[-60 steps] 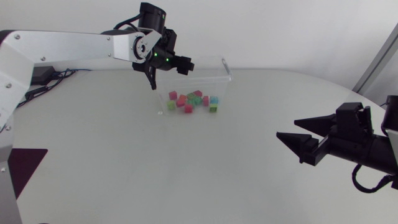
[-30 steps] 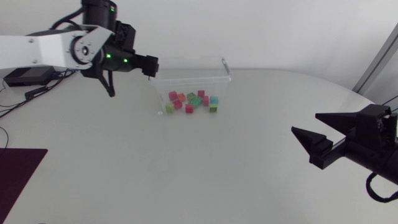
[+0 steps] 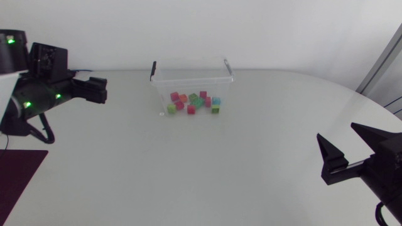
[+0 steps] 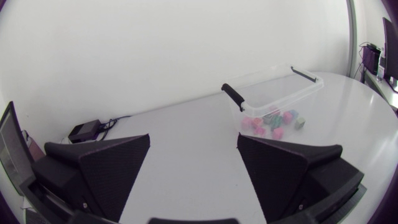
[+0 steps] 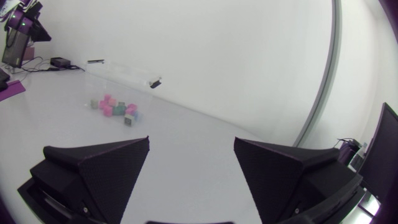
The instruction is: Pick up the duplo bricks and place them in the container
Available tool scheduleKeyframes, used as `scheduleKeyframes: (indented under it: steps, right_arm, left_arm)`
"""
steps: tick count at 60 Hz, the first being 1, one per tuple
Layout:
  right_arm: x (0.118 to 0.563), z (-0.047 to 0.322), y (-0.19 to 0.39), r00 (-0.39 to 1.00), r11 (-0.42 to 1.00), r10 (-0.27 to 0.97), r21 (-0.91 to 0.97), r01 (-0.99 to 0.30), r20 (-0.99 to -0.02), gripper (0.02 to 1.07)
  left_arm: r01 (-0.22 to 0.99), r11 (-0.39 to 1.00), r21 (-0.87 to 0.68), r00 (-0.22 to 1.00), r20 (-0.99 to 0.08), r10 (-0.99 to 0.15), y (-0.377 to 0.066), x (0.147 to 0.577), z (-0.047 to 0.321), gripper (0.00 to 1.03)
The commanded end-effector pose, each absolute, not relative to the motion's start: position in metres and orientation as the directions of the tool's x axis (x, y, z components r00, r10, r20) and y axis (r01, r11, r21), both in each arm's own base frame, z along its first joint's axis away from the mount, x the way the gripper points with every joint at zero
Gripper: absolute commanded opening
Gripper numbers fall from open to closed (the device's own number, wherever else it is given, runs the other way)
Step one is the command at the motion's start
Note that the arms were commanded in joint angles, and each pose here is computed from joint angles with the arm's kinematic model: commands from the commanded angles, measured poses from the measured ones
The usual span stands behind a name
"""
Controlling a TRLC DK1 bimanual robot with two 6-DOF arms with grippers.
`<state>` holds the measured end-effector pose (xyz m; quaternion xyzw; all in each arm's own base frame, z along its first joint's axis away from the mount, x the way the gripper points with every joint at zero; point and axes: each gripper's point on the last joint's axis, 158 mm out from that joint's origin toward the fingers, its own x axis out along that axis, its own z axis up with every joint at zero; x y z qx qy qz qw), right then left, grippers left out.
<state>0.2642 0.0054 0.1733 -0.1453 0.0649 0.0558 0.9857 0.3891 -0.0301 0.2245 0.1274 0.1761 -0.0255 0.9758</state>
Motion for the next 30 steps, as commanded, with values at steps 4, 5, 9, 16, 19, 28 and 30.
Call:
scheduleKeyframes:
  steps: [4, 5, 9, 16, 19, 28, 30]
  right_arm:
    - [0.257, 0.17, -0.004, 0.995, 0.951, 0.034, -0.304, -0.061, -0.094, 1.01]
    - [0.256, 0.17, -0.005, 0.996, 0.951, 0.027, -0.305, -0.053, -0.086, 1.01]
    - [0.253, 0.17, -0.009, 0.998, 0.95, 0.004, -0.312, -0.023, -0.062, 1.01]
    - [0.25, 0.17, -0.012, 0.998, 0.948, -0.019, -0.32, 0.0, -0.055, 1.01]
    - [0.251, 0.167, -0.012, 0.998, 0.947, -0.019, -0.322, -0.002, -0.063, 1.01]
    - [0.249, 0.158, -0.014, 0.996, 0.939, -0.031, -0.344, 0.001, -0.082, 1.01]
    - [0.249, 0.157, -0.013, 0.996, 0.943, -0.03, -0.333, 0.001, -0.081, 1.01]
  left_arm:
    - [0.069, 0.957, 0.283, 0.955, -0.298, 0.019, -0.018, 0.359, 0.222, 0.98]
    - [0.065, 0.955, 0.288, 0.959, -0.283, 0.02, -0.017, 0.354, 0.222, 0.98]
    - [0.049, 0.953, 0.299, 0.97, -0.243, 0.026, -0.012, 0.341, 0.221, 0.98]
    - [0.027, 0.951, 0.307, 0.976, -0.212, 0.04, -0.005, 0.323, 0.215, 0.98]
    - [0.016, 0.951, 0.308, 0.979, -0.199, 0.048, -0.002, 0.317, 0.214, 0.98]
    - [-0.023, 0.946, 0.324, 0.988, -0.137, 0.071, 0.007, 0.295, 0.214, 0.98]
    - [-0.023, 0.949, 0.313, 0.989, -0.134, 0.068, 0.007, 0.293, 0.213, 0.98]
